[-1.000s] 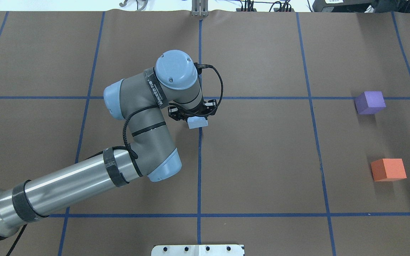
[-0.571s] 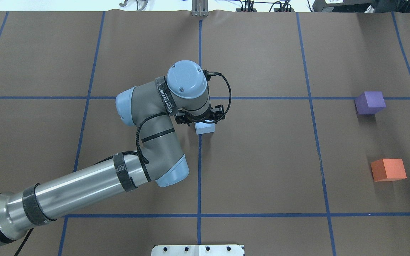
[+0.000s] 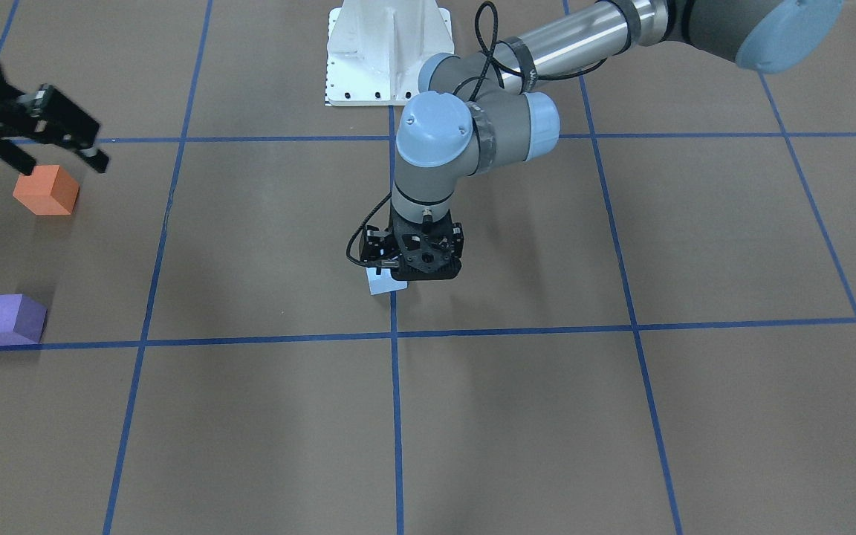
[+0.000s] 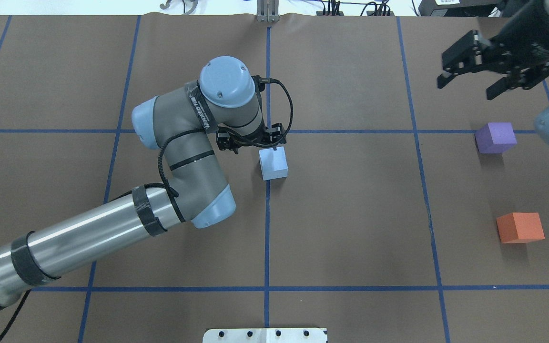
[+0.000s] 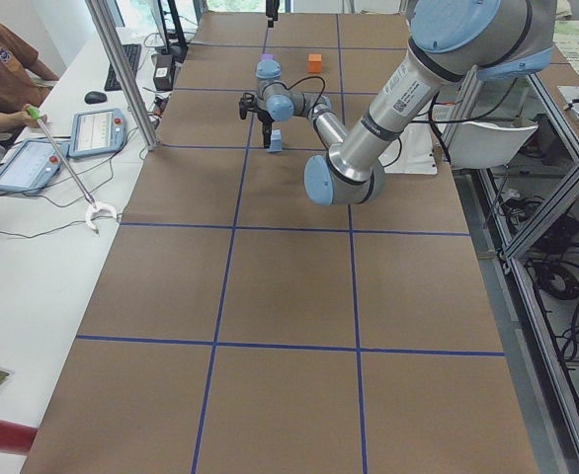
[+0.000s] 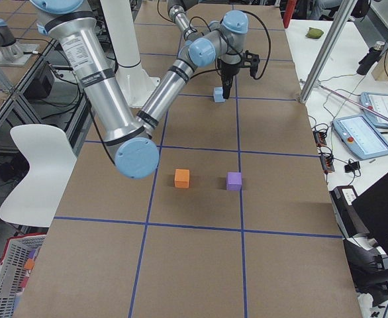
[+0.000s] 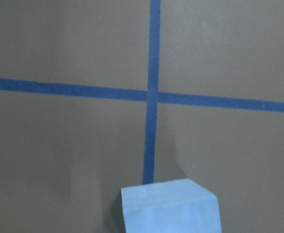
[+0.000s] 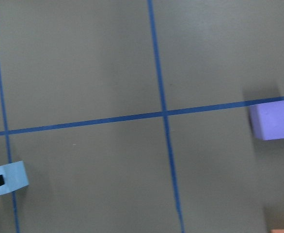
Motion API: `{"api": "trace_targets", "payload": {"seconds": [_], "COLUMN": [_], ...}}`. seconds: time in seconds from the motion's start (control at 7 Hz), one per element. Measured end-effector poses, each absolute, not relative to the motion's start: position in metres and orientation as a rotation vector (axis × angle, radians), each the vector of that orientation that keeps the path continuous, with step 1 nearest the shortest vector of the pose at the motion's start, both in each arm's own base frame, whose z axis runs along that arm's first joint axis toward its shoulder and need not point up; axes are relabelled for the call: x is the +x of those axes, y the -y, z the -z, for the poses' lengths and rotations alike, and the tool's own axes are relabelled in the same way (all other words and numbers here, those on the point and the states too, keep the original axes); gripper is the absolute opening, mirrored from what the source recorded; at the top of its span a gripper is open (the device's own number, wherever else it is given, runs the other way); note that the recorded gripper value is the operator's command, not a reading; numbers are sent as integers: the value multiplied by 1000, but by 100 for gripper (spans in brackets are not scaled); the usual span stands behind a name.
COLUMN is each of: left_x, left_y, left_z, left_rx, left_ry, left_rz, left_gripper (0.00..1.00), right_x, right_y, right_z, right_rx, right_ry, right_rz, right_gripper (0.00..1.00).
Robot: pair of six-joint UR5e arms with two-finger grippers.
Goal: Place blue block between orange and purple blocks
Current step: 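Release the cube and raise the left gripper while the right arm approaches, then lower the right gripper onto the light-blue cube while the left arm withdraws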
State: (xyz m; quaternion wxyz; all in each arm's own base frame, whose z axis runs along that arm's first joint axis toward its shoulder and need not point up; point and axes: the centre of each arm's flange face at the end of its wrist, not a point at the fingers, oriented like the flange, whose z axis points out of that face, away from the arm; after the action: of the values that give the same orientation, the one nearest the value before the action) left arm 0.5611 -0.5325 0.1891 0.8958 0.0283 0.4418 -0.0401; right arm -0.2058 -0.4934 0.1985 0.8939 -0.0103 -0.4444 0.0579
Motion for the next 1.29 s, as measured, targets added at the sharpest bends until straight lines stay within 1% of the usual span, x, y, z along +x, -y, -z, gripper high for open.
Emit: {"api": "trace_targets", "payload": {"seconds": [0.29, 0.57, 0.86, 1.29], "left_x": [440, 309, 205, 90], "left_y": [566, 580, 583, 588], "left_z": [-266, -342, -411, -479], "left_rx": [50, 78, 140, 211], "left_ry": [-930, -938, -901, -804], "left_rz": [17, -36, -96, -200], "left_gripper": [100, 100, 100, 100], "right_x": [-289, -361, -444, -547], "right_y": [465, 451, 454, 482], "right_z": [-156, -144, -151, -157], "right_rx": [8, 62, 118, 145], "right_ry": [858, 830, 837, 837], "right_rz": [-61, -11, 7, 34], "right_gripper": [100, 100, 100, 100]}}
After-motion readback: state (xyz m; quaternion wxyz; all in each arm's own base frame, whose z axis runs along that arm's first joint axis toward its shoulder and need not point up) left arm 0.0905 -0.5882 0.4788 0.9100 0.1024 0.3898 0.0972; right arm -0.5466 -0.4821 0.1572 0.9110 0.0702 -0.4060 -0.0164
